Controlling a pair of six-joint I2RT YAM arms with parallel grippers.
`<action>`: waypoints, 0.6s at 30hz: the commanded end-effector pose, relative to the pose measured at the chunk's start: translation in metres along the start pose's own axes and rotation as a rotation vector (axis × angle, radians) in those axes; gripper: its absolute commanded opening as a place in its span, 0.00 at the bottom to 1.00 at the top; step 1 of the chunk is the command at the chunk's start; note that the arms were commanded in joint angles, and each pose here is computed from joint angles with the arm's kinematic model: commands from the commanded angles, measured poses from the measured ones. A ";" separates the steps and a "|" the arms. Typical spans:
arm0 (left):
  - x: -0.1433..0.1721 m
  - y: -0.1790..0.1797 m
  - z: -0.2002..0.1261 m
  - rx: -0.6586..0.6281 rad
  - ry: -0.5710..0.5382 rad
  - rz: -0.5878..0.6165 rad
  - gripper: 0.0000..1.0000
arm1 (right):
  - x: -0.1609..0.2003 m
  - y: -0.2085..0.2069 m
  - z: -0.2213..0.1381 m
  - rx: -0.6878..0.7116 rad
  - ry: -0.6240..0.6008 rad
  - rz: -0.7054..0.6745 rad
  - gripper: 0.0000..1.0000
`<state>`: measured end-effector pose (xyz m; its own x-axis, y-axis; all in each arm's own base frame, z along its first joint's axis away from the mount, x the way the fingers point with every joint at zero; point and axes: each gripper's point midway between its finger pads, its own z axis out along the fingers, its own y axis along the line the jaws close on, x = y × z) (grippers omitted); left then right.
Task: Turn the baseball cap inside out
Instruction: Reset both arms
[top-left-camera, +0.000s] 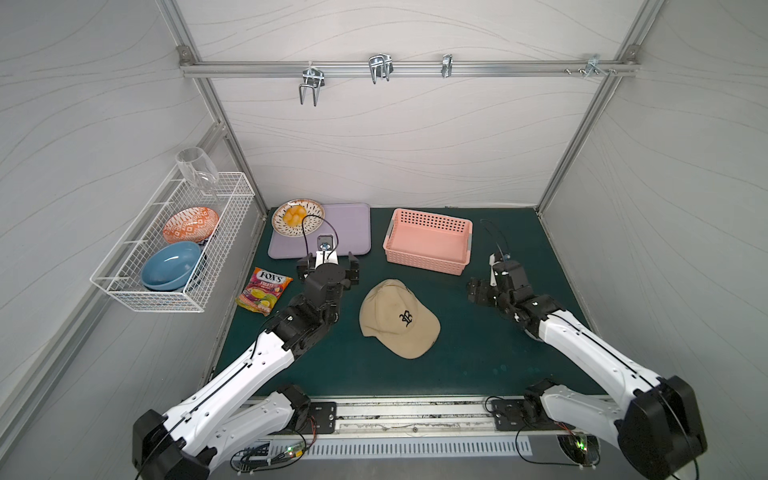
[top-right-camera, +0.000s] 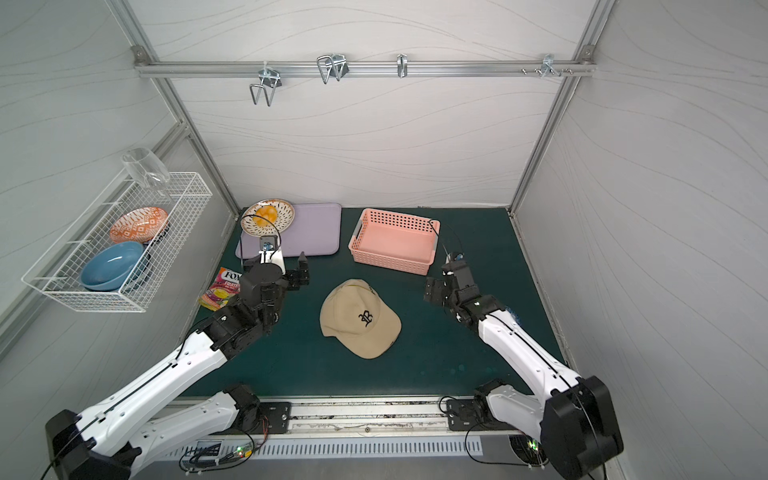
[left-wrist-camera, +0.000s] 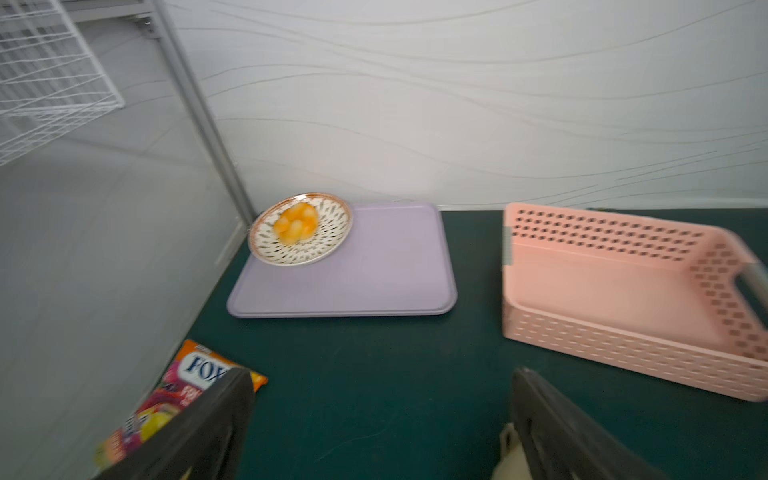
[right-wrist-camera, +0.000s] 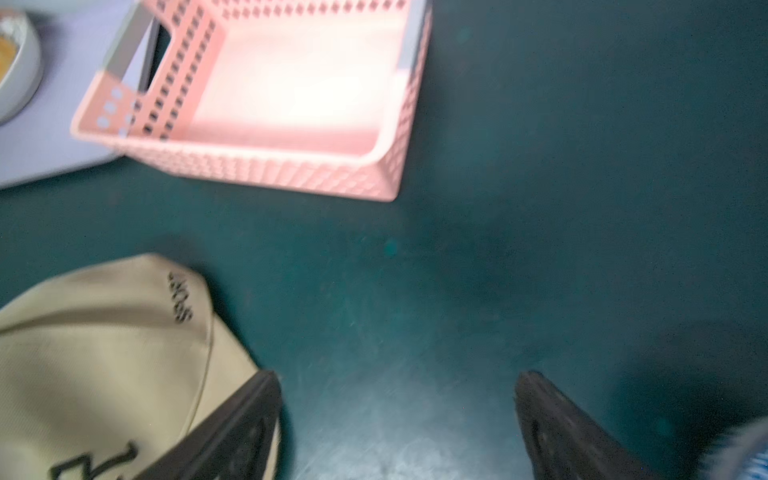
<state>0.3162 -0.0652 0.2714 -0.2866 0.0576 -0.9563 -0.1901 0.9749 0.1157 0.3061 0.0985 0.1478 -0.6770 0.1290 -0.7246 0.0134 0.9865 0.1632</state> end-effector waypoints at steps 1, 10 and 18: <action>0.019 0.041 0.020 -0.201 0.017 0.015 1.00 | -0.028 -0.063 -0.009 0.287 -0.129 0.022 0.96; 0.086 0.062 0.068 -0.197 0.119 0.041 1.00 | -0.044 -0.125 0.025 0.357 -0.191 0.059 0.99; 0.115 0.063 0.095 -0.039 0.082 -0.041 1.00 | -0.042 -0.127 0.054 0.207 -0.268 0.001 0.99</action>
<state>0.3360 0.0342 0.1187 -0.4946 0.0352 -0.8684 -0.3083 0.9271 0.2132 0.3499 -0.0393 0.0981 -0.5710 0.1787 -0.8013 0.2925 0.9563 0.0049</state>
